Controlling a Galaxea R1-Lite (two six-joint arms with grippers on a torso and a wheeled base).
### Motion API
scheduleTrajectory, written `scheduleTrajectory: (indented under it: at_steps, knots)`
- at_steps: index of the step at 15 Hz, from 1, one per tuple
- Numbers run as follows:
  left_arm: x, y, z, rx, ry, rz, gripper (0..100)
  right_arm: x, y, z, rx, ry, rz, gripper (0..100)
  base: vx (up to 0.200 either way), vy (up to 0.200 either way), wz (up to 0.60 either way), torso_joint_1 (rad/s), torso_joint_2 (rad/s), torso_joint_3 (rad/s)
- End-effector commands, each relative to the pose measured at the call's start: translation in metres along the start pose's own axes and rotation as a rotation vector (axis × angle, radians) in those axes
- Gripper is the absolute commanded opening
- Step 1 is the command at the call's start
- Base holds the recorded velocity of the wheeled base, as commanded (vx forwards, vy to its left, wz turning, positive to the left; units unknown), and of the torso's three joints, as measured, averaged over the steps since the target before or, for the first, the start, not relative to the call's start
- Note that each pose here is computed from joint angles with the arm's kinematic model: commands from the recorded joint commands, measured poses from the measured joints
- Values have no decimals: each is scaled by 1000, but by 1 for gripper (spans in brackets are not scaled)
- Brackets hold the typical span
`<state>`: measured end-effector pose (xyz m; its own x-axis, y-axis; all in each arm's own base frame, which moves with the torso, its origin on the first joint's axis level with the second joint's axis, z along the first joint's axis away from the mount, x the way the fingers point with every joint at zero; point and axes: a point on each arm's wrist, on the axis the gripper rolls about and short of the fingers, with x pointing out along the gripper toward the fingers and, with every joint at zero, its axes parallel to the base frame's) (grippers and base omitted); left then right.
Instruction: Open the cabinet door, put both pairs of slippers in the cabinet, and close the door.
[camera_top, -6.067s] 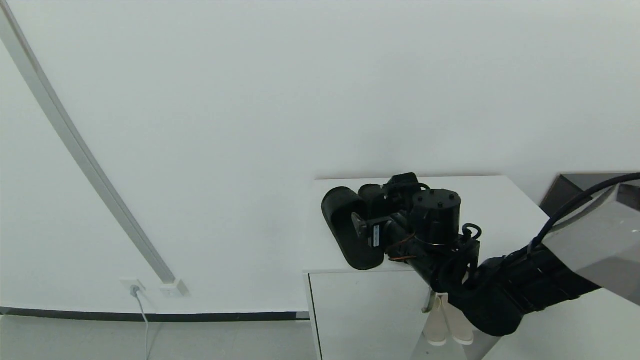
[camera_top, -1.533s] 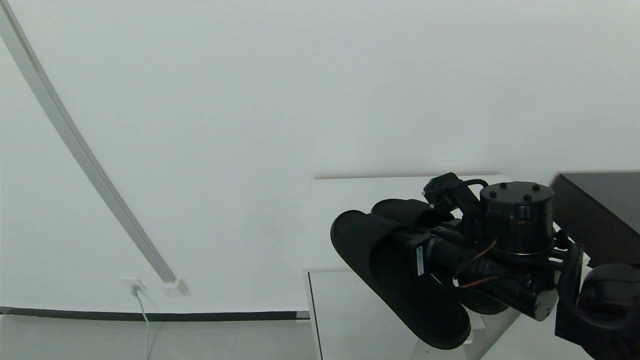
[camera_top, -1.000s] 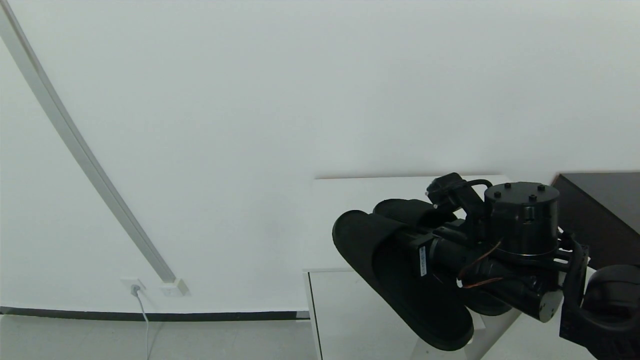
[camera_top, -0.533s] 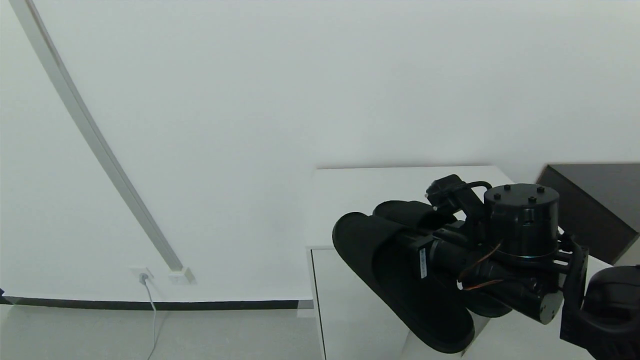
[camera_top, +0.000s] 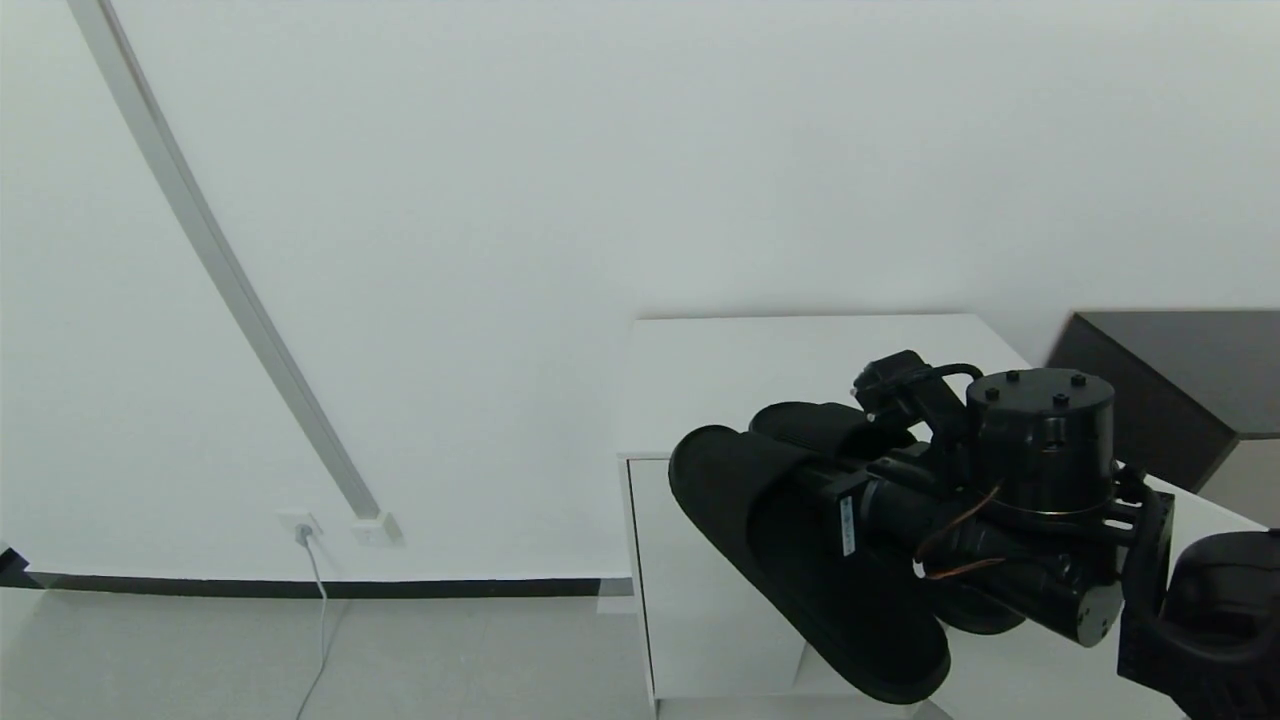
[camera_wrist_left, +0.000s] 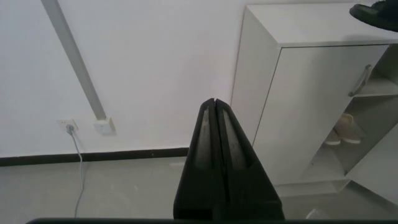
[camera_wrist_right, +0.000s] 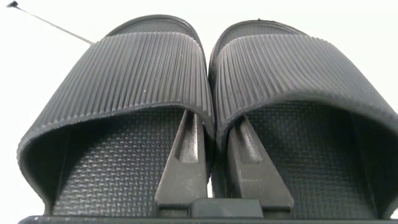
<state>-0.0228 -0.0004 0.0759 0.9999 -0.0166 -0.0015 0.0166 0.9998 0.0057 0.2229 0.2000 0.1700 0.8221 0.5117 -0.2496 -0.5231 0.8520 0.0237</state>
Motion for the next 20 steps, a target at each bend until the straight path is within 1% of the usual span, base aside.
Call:
scheduleTrajectory:
  at_steps: [1, 12, 20]
  knots:
    - [0, 0, 0, 0, 0, 0, 0, 1, 2, -1, -2, 4, 6, 0, 0, 0, 0, 0, 0, 0]
    - [0, 0, 0, 0, 0, 0, 0, 4, 5, -7, -8, 23, 13, 0, 0, 0, 0, 0, 0, 0]
    - [0, 0, 0, 0, 0, 0, 0, 3, 5, -6, -8, 13, 11, 0, 0, -200, 0, 5, 2, 2]
